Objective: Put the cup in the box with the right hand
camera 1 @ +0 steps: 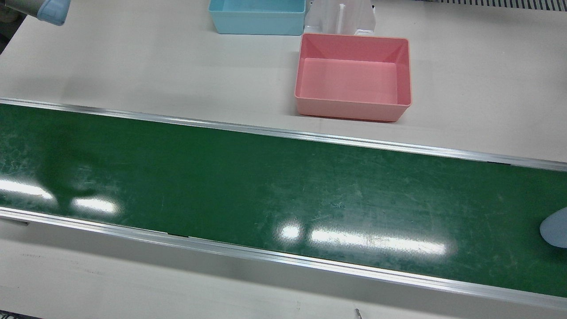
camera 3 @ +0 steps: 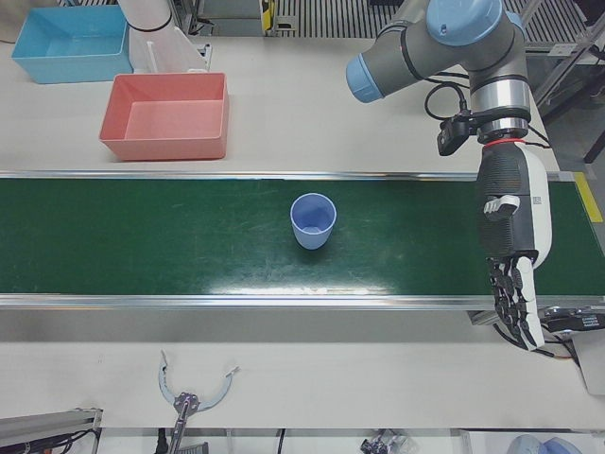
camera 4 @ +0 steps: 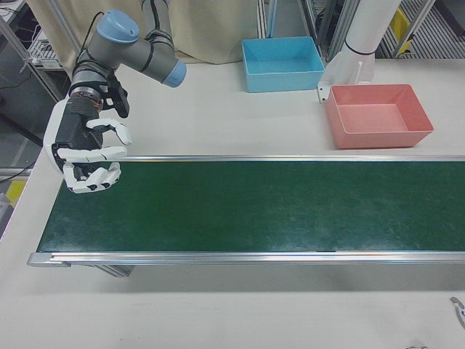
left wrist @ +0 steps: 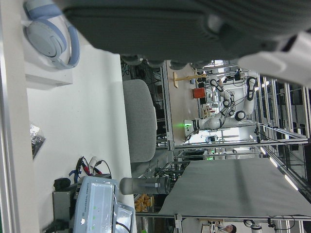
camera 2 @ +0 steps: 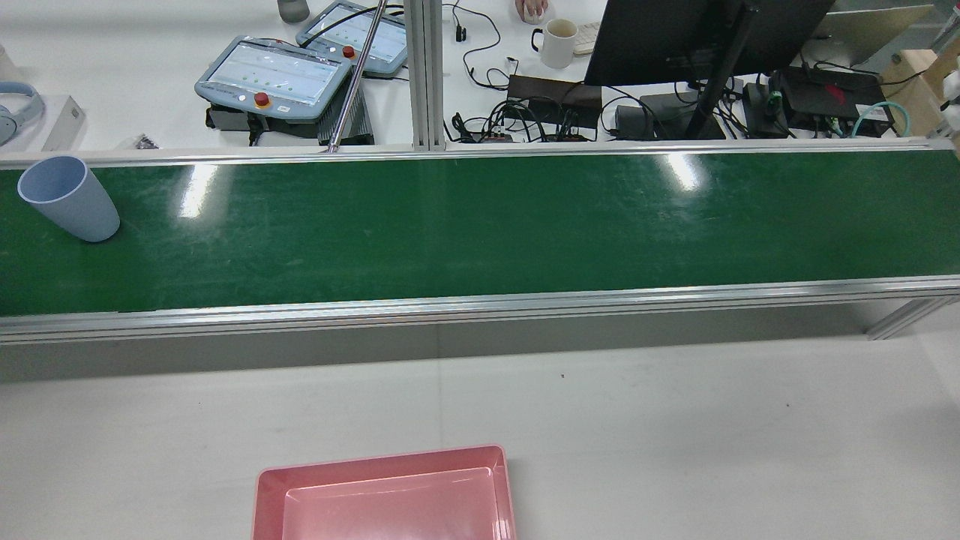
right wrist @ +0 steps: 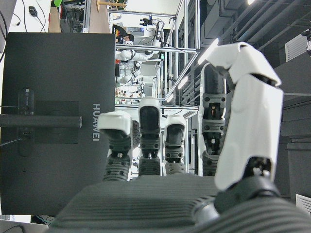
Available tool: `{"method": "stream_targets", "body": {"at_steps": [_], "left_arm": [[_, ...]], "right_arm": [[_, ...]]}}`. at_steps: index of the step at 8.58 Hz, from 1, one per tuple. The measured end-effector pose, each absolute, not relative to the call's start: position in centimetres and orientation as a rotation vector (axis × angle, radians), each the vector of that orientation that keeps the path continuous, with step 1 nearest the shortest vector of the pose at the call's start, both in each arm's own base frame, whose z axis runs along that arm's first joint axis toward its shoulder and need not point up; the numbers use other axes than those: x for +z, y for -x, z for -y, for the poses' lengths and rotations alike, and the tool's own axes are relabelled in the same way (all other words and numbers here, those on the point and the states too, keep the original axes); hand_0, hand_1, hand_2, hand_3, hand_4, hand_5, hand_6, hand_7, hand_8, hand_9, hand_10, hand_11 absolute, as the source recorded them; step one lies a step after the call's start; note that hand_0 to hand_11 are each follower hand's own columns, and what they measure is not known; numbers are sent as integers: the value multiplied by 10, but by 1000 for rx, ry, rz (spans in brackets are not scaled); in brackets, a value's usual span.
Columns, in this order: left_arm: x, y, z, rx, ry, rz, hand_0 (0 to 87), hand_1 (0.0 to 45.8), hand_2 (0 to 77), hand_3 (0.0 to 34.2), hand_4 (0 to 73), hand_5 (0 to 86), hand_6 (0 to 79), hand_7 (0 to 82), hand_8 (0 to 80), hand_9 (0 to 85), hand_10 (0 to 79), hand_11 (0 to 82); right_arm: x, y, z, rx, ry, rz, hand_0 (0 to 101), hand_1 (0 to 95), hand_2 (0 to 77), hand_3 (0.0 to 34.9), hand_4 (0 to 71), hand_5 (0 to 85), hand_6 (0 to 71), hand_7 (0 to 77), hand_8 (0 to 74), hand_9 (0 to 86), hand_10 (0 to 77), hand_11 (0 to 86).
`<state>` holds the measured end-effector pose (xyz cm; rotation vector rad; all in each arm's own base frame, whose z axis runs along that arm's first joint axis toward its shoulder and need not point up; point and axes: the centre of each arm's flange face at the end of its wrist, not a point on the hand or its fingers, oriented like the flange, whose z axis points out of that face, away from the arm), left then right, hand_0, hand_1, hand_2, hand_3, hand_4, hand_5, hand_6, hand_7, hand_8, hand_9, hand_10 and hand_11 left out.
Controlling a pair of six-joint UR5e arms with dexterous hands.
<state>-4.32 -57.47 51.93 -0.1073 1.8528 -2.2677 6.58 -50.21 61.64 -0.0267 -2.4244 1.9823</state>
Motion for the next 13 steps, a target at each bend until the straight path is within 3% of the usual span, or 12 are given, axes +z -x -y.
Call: {"method": "stream_targets", "body": {"at_steps": [13], "left_arm": [[519,43,575,-2268,108,-1853,0,5,5,0,0,0,0,0,0,5,0,0]], "right_arm": [[616,-66,502,1982,27,2425,558,235,333,0,518,125,229,698,398,578,491,698]]}}
